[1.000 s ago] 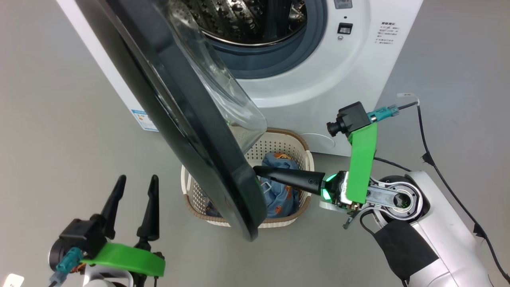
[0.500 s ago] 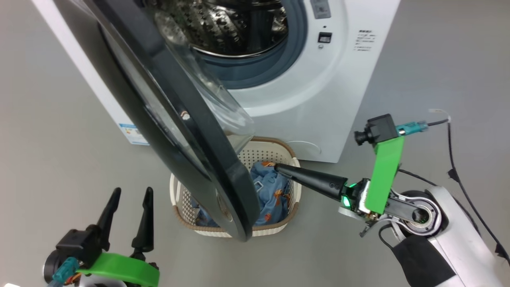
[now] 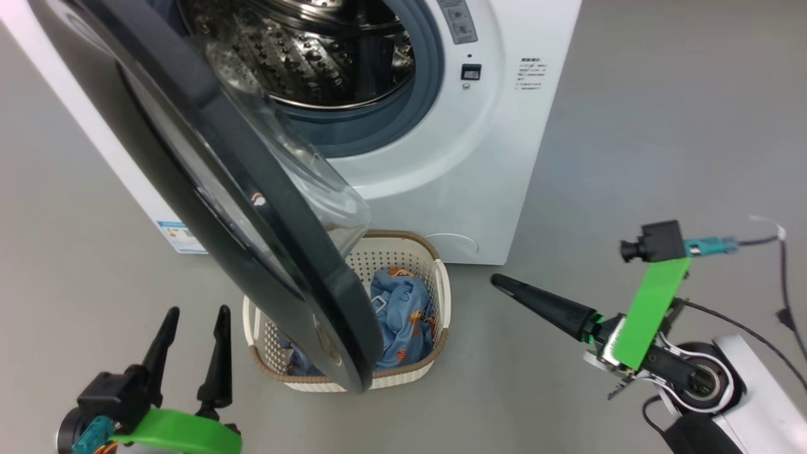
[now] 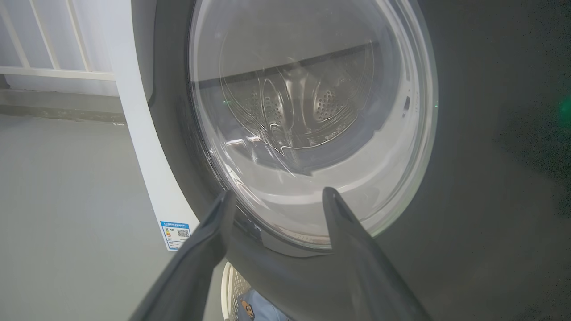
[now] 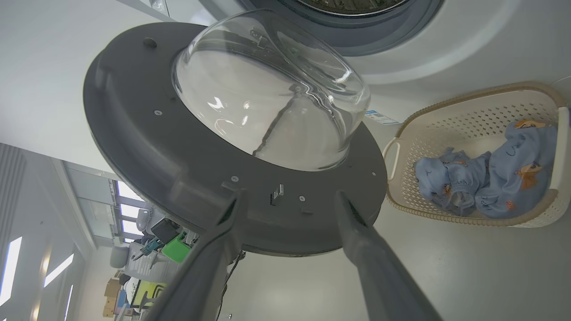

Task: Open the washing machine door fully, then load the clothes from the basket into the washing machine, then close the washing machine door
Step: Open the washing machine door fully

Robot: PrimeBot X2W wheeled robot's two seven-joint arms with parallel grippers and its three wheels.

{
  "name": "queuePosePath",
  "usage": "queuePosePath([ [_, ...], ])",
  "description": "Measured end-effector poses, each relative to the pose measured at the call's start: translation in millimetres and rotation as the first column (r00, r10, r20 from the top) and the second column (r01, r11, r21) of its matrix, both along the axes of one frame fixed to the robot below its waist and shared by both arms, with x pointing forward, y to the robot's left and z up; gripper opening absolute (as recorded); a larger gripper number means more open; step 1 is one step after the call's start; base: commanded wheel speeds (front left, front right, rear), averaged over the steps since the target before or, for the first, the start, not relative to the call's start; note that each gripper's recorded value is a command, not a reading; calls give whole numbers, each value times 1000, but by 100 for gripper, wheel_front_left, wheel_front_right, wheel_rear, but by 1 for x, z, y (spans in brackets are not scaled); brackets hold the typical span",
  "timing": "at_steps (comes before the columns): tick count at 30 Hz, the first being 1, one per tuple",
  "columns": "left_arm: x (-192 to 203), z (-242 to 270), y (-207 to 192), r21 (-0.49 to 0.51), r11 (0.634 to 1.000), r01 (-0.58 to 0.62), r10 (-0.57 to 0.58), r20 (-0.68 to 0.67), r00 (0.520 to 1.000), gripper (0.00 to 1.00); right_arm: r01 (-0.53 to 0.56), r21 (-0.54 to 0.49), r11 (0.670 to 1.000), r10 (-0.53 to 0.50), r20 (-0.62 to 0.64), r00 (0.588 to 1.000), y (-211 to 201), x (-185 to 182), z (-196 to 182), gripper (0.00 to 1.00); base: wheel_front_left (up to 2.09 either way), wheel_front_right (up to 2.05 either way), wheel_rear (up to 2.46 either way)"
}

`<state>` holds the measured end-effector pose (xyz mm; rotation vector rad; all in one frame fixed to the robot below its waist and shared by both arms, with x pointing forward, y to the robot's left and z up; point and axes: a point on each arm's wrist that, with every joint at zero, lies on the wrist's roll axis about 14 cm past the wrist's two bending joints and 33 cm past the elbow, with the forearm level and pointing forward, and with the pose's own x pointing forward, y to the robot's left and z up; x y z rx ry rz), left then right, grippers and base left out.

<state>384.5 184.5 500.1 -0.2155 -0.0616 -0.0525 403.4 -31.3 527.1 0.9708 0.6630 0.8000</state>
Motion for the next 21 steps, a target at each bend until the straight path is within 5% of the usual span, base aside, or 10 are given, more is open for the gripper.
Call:
queuePosePath([
  [11, -4, 0, -5, -3, 1000, 16, -16, -1, 1000, 100, 232, -77, 970, -228, 57, 972, -54, 3, -15, 100, 0, 0, 0],
  [21, -9, -4, -9, -4, 1000, 28, -28, -11, 1000, 100, 460, -157, 874, -418, 239, 876, -100, 8, -24, 100, 0, 0, 0],
])
